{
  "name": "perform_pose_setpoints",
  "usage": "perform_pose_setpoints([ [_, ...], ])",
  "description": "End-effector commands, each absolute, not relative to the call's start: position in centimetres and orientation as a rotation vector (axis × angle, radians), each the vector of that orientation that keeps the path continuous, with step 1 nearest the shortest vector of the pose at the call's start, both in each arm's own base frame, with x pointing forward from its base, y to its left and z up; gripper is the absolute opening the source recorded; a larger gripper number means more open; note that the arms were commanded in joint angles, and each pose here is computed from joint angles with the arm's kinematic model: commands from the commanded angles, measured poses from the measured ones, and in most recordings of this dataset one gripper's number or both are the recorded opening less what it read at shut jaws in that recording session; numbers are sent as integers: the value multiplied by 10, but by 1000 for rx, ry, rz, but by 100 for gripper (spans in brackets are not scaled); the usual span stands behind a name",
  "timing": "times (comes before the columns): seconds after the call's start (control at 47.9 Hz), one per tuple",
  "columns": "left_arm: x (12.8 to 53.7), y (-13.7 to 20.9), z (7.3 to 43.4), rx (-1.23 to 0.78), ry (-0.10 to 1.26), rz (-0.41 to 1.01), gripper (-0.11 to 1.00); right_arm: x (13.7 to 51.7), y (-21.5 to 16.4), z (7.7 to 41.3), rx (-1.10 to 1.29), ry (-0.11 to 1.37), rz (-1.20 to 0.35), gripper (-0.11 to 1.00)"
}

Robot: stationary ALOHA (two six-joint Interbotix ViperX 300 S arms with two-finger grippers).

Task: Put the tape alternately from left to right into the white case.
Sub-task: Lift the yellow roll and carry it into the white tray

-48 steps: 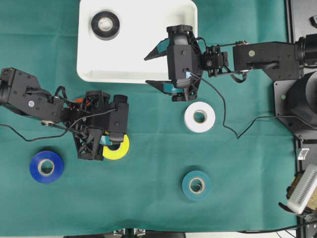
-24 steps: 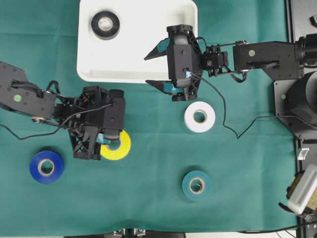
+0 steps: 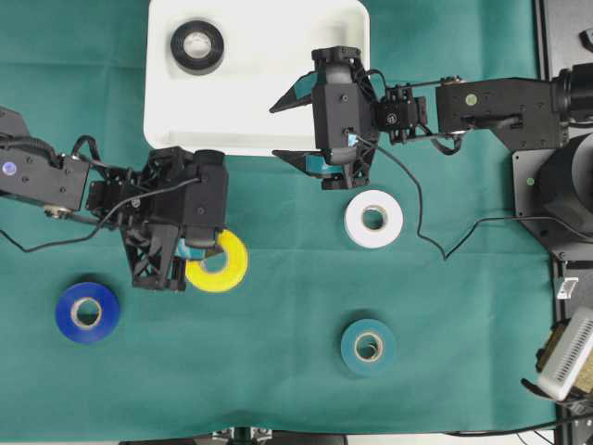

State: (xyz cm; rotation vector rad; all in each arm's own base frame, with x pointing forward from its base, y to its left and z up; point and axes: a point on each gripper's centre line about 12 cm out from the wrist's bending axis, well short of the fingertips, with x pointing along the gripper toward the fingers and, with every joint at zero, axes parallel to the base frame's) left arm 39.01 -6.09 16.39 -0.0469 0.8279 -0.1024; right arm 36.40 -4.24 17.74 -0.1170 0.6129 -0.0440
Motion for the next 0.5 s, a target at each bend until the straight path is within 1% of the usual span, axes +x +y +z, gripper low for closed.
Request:
perform_pose_setpoints([
  [0.0, 396, -50, 186, -51, 771, -83, -3, 366, -41, 190, -119, 575, -43, 70],
  [0.48, 404, 28, 189, 89, 736, 19, -3, 366, -41, 190, -119, 573, -43, 70],
])
